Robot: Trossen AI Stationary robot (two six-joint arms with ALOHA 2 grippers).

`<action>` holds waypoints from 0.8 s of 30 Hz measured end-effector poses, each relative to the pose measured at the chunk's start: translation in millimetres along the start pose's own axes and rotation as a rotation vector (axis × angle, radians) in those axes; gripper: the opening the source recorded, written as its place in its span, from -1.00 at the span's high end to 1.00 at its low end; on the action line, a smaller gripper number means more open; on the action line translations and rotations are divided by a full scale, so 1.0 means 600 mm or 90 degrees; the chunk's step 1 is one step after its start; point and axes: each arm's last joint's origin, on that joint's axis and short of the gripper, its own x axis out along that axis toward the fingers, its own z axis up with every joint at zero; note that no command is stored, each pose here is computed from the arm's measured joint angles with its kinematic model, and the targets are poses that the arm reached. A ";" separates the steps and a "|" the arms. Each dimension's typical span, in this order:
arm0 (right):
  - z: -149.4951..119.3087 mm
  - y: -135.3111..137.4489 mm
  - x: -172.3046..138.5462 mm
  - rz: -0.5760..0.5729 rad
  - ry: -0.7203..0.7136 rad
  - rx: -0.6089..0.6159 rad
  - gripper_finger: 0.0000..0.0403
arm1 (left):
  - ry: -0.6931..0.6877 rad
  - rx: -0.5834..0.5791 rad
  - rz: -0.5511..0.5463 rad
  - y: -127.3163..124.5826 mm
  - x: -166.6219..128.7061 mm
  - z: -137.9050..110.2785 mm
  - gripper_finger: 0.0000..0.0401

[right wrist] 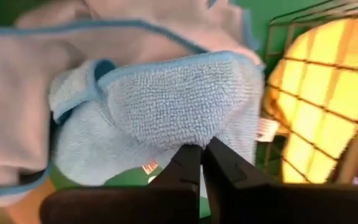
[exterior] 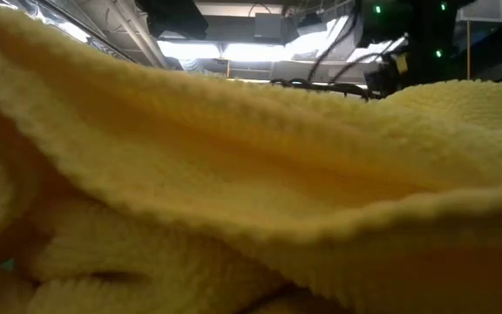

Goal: Sort microfiber towel by color & place in baskets
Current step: Put the blue microfiber towel into the white bin

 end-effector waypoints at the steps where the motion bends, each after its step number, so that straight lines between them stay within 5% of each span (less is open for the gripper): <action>1: 0.003 -0.003 -0.009 0.000 -0.006 0.002 0.97 | 0.000 0.000 0.000 0.000 0.000 0.000 0.41; 13: 0.027 -0.041 -0.142 -0.011 -0.119 0.022 0.98 | -0.004 0.001 -0.001 -0.009 0.032 0.002 0.41; 24: 0.039 -0.076 -0.265 -0.031 -0.323 0.072 0.98 | -0.128 0.033 -0.015 -0.030 0.085 0.032 0.41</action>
